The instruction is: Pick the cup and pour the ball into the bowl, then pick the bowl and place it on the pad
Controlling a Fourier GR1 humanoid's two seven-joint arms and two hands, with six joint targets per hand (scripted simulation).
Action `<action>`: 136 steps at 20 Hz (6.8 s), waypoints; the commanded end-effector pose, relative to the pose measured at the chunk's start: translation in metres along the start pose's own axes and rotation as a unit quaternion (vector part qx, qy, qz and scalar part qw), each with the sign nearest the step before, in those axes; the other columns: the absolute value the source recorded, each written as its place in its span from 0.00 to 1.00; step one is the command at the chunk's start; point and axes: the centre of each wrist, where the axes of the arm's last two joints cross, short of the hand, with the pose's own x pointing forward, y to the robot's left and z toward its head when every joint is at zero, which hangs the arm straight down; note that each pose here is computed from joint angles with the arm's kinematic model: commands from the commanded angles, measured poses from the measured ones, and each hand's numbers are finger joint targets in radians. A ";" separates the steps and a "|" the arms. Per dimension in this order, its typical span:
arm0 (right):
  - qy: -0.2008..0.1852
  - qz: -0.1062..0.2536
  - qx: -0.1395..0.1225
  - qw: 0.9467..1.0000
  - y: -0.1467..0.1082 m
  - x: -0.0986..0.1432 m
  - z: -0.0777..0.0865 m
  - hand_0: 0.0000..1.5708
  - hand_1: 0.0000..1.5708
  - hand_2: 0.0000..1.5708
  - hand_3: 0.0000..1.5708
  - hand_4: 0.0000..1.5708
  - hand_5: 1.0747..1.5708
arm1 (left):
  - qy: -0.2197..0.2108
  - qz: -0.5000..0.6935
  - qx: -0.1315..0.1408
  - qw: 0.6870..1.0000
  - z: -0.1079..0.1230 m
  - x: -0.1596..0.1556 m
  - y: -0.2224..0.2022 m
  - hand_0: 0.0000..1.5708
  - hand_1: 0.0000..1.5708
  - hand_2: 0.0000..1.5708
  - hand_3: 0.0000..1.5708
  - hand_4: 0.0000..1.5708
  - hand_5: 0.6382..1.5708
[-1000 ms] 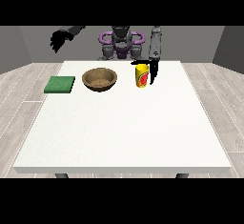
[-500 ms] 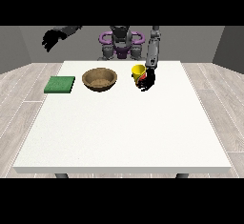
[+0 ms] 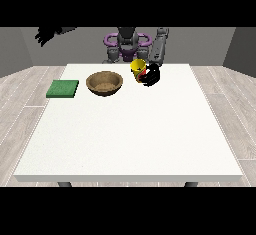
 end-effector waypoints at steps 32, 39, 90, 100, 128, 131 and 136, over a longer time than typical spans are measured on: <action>0.111 -0.030 0.000 0.993 -0.001 -0.072 -0.019 0.00 0.00 0.00 0.21 0.44 0.97 | -0.135 -0.709 -0.110 0.684 -0.029 0.141 -0.129 0.26 0.26 0.85 0.99 0.65 1.00; 0.114 -0.035 -0.004 0.993 -0.012 -0.069 -0.014 0.00 0.00 0.00 0.03 0.45 0.95 | -0.143 -0.723 -0.141 0.661 -0.026 0.169 -0.136 0.00 0.00 0.68 0.98 0.71 1.00; 0.074 -0.074 -0.121 0.987 0.067 -0.181 -0.009 0.00 0.00 0.00 0.00 0.29 0.95 | -0.092 0.128 -0.067 0.985 -0.103 0.220 0.297 0.00 0.00 0.00 0.00 0.65 0.97; 0.098 -0.080 -0.150 0.980 0.079 -0.185 -0.016 0.00 0.00 0.00 0.00 0.32 0.97 | -0.077 0.131 -0.073 0.986 -0.091 0.204 0.291 0.00 0.00 0.00 0.00 0.65 0.97; 0.250 0.208 -0.190 0.926 -0.040 -0.036 -0.067 1.00 1.00 1.00 0.43 0.69 0.99 | -0.008 0.127 -0.010 0.992 -0.068 0.142 0.367 0.00 0.00 0.00 0.00 0.77 0.97; 0.210 0.193 -0.198 0.938 -0.071 -0.001 -0.067 1.00 1.00 1.00 0.43 0.68 0.99 | -0.043 0.147 0.013 0.988 -0.061 0.131 0.375 0.00 0.00 0.00 0.00 0.77 0.97; 0.239 0.194 -0.216 0.927 -0.107 -0.003 -0.044 1.00 1.00 1.00 0.37 0.70 0.99 | -0.031 0.141 -0.009 0.989 -0.058 0.125 0.347 0.00 0.00 0.00 0.00 0.77 0.97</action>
